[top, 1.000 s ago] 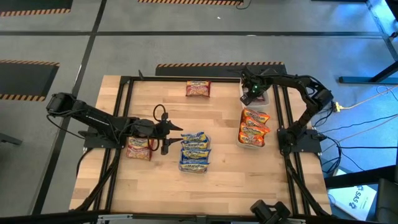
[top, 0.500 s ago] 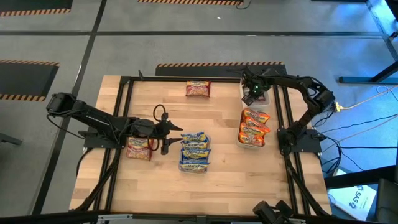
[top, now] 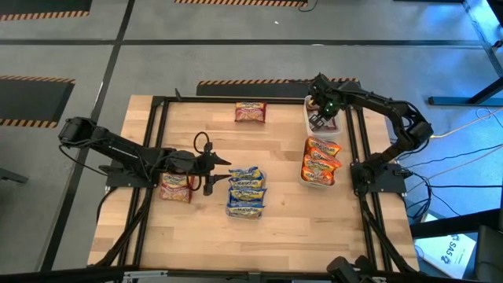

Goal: Sort Maruchan noodles
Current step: Put the bottom right red noodle pack into the white bin

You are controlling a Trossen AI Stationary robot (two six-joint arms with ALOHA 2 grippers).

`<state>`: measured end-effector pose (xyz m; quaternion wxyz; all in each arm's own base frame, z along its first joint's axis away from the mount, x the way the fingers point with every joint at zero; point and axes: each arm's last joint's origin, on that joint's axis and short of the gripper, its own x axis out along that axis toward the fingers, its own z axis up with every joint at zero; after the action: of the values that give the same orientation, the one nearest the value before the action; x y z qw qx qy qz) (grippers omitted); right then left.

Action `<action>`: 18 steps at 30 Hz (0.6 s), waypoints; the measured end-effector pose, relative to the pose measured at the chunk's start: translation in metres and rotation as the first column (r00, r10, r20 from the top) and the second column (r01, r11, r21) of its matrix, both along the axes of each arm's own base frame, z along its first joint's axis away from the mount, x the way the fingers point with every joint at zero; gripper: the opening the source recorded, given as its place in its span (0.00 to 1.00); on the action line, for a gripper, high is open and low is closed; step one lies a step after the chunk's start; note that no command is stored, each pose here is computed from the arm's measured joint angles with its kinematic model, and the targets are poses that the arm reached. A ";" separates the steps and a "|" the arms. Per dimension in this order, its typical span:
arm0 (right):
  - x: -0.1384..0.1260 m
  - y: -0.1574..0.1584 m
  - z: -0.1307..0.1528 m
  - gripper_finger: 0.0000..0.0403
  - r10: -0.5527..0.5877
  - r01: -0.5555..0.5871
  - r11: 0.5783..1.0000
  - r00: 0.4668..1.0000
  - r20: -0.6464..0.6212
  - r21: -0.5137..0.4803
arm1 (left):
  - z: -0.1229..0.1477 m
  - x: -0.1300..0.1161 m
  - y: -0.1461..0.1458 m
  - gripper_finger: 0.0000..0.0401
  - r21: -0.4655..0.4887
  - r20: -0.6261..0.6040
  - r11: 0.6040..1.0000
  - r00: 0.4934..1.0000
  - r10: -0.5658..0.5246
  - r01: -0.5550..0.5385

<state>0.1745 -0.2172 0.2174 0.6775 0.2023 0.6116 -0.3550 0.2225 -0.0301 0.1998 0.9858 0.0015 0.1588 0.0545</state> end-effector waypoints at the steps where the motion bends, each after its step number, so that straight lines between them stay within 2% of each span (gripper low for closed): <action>1: 0.000 0.001 0.000 0.00 -0.023 0.023 1.000 1.000 0.004 0.006 | 0.000 0.000 0.000 0.49 0.000 0.000 1.000 1.000 0.000 0.000; 5: -0.003 0.005 -0.003 0.04 -0.082 0.082 0.995 0.997 0.007 0.059 | 0.000 0.000 0.000 0.49 0.000 0.000 1.000 1.000 0.000 0.000; 8: -0.003 0.006 -0.003 0.17 -0.105 0.102 0.991 0.994 0.028 0.086 | 0.000 0.000 0.000 0.49 0.000 0.000 1.000 1.000 0.000 0.000; 13: -0.001 0.005 -0.007 0.51 -0.121 0.116 0.986 0.992 0.036 0.119 | 0.000 0.000 0.000 0.49 0.000 0.000 1.000 1.000 0.000 0.000; 18: 0.002 0.001 -0.025 0.84 -0.172 0.178 0.972 0.984 -0.051 0.153 | 0.000 0.000 0.000 0.49 0.000 0.000 1.000 1.000 0.000 0.000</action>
<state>0.1762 -0.2164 0.1925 0.6139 0.3016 0.6300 -0.3678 0.2225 -0.0301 0.1998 0.9858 0.0015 0.1588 0.0545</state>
